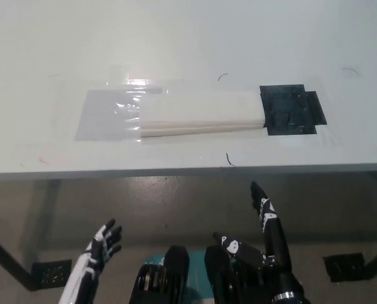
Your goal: A stack of napkins is kept in the middle of the table close to the robot and the robot places both its hands sideways on the stack. Then it moves its hands away from each other while pressing down on the napkins to make them smooth
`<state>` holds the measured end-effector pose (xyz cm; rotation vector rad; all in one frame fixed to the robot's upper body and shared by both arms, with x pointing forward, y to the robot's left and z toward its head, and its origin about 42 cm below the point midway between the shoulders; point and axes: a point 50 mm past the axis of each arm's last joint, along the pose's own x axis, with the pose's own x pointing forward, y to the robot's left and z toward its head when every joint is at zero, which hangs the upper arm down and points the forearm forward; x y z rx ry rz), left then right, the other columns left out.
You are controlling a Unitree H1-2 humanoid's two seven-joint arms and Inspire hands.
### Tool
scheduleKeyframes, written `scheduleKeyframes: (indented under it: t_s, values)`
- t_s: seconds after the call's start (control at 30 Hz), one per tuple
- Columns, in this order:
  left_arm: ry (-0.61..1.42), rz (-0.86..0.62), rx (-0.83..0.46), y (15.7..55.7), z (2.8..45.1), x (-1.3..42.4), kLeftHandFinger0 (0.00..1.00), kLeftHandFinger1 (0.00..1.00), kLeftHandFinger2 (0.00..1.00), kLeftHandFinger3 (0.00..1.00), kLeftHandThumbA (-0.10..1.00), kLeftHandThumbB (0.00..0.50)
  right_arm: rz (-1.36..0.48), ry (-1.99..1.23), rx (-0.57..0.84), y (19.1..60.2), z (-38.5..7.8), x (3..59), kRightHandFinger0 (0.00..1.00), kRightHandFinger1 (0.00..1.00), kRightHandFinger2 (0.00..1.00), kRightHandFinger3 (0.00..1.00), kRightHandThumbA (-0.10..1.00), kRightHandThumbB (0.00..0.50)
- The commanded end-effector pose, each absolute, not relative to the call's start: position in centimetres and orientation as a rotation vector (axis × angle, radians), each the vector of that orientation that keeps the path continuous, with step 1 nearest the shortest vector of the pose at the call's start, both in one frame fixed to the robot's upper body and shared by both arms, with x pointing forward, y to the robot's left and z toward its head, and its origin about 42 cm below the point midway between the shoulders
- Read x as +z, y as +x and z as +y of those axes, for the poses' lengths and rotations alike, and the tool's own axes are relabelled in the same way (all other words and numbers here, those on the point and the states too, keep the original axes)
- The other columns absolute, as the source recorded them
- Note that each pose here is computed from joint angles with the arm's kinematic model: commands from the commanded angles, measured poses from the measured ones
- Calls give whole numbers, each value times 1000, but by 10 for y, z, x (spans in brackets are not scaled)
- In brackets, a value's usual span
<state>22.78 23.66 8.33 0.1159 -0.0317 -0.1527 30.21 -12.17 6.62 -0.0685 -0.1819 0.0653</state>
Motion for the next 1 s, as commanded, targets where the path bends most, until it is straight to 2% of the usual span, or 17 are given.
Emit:
scheduleKeyframes:
  t_s: [0.0,0.03,0.1,0.13,0.17,0.23,0.3,0.33,0.43,0.47,0.6,0.73,0.83,0.93,0.97]
  values:
    - [154,-141,-279,211,236,108,1000,1000,1000,1000,1000,139,-341,-139,91,283,-122,96,1000,1000,1000,1000,1000,500]
    - [155,-153,-286,209,236,111,1000,1000,1000,1000,1000,144,-343,-139,96,281,-122,100,1000,1000,1000,1000,1000,500]
    - [170,-208,-330,200,232,128,1000,1000,1000,1000,1000,201,-379,-132,107,268,-121,115,1000,1000,1000,1000,1000,500]
    - [172,-215,-336,199,232,131,1000,1000,1000,1000,1000,210,-384,-132,108,267,-121,117,1000,1000,1000,1000,1000,500]
    - [171,-249,-346,197,229,144,1000,1000,1000,1000,1000,267,-402,-150,111,265,-119,130,1000,1000,1000,1000,1000,500]
    - [164,-311,-373,196,225,160,1000,1000,1000,1000,1000,305,-444,-153,116,261,-118,143,1000,1000,1000,1000,1000,500]
    - [162,-346,-382,193,223,170,1000,1000,1000,1000,1000,315,-468,-152,109,259,-116,153,1000,1000,1000,1000,1000,500]
    - [143,-383,-398,191,220,183,1000,1000,1000,1000,1000,348,-493,-143,105,258,-112,166,1000,1000,1000,1000,1000,500]
    - [116,-451,-406,189,216,206,1000,1000,1000,1000,1000,338,-560,-133,132,262,-107,190,1000,1000,1000,1000,1000,500]
    - [94,-514,-419,190,214,218,1000,1000,1000,1000,1000,308,-592,-111,155,269,-106,198,1000,1000,1000,1000,1000,500]
    - [108,-645,-431,206,214,249,1000,1000,1000,1000,1000,340,-642,-102,172,293,-103,219,1000,1000,1000,1000,1000,500]
    - [100,-735,-430,233,210,280,1000,1000,1000,1000,1000,349,-707,-60,209,325,-96,244,1000,1000,1000,1000,1000,500]
    - [96,-777,-420,257,206,299,1000,1000,1000,1000,1000,391,-724,-9,230,348,-86,263,1000,1000,1000,1000,1000,500]
    - [82,-805,-398,292,194,329,1000,1000,1000,1000,1000,479,-726,53,268,378,-78,291,1000,1000,1000,1000,1000,500]
    - [82,-806,-398,303,191,336,1000,1000,1000,1000,1000,482,-741,55,267,382,-82,301,1000,1000,1000,1000,1000,500]
